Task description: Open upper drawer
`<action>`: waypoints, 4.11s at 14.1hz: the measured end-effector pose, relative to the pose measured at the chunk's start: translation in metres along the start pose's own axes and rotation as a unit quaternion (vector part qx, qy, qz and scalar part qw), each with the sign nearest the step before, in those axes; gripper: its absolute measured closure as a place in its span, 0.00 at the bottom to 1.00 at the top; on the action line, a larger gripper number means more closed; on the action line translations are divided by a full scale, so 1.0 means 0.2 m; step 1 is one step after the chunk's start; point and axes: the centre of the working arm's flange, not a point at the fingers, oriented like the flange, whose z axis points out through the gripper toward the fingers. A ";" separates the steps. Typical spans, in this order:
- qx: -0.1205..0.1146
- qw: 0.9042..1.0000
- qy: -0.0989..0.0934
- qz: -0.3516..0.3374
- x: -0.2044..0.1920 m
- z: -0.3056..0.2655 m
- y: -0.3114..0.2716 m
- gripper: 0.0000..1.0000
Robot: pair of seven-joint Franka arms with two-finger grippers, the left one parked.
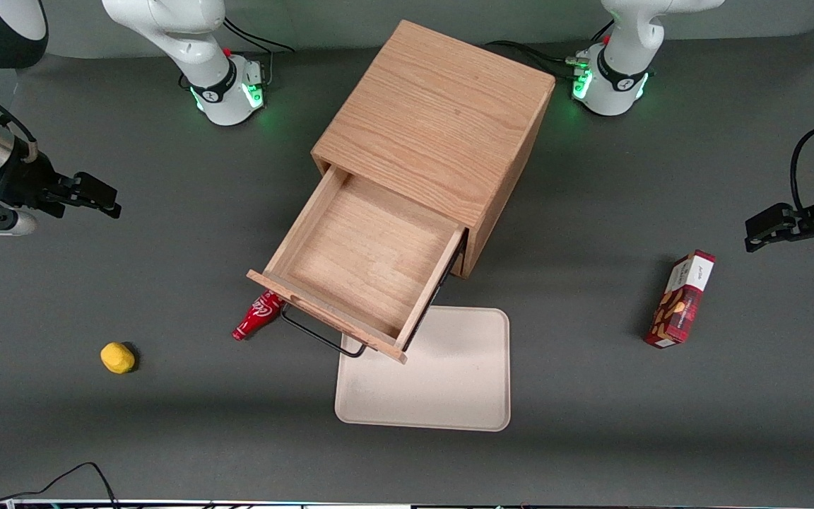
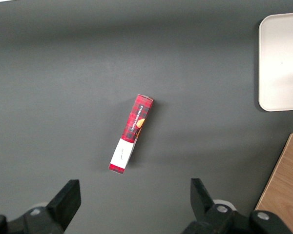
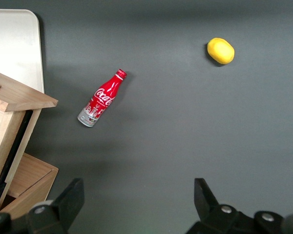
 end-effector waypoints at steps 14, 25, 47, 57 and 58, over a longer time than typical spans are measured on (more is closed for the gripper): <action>-0.003 0.999 0.012 -0.045 0.00 -0.07 0.17 0.00; -0.002 0.998 0.001 -0.057 0.02 -0.01 0.17 0.00; -0.002 1.000 0.006 -0.013 0.01 -0.06 0.13 0.00; 0.020 0.987 0.022 -0.157 -0.01 -0.05 -0.73 0.00; 0.027 0.982 0.020 -0.187 -0.04 -0.02 -0.89 0.00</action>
